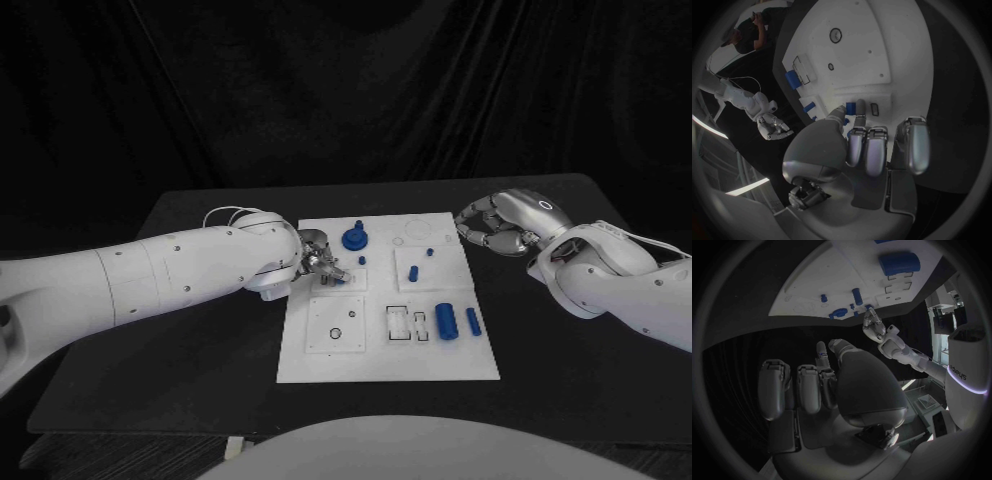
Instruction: Assemble the parts on the task board
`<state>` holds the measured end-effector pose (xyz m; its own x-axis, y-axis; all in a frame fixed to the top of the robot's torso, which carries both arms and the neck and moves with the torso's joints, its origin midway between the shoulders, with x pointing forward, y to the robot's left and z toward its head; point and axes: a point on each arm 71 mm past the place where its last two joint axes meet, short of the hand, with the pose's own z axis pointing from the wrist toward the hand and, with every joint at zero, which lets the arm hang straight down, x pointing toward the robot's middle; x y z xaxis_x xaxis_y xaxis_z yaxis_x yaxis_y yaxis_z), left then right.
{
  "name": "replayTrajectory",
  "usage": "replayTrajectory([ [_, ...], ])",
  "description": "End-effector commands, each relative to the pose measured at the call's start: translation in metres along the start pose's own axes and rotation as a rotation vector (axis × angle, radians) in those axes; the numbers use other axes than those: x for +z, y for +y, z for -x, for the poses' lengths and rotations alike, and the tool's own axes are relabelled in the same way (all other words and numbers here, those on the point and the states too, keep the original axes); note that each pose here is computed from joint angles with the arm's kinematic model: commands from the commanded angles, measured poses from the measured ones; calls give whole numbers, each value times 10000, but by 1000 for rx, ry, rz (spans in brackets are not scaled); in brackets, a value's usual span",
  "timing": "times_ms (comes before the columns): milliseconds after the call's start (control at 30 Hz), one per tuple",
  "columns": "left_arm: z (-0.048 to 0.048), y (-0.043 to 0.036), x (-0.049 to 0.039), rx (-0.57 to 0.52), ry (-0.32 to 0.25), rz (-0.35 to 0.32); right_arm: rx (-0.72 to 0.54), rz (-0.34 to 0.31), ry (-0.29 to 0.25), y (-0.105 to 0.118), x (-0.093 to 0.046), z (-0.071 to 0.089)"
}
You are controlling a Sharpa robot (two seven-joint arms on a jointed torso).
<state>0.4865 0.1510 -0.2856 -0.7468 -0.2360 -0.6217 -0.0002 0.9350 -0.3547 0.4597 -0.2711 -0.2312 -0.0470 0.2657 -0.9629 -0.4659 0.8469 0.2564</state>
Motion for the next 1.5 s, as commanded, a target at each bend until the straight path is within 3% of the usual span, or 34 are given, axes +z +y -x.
replayTrajectory([
  [33,-29,-3,17,3,15,0,0,-7,4,-8,-8,-13],
  [633,-25,-54,34,-2,4,-47,0,-12,15,-17,-10,-29],
  [1500,-34,-78,18,-6,-6,-45,0,-18,15,-27,-19,-27],
])
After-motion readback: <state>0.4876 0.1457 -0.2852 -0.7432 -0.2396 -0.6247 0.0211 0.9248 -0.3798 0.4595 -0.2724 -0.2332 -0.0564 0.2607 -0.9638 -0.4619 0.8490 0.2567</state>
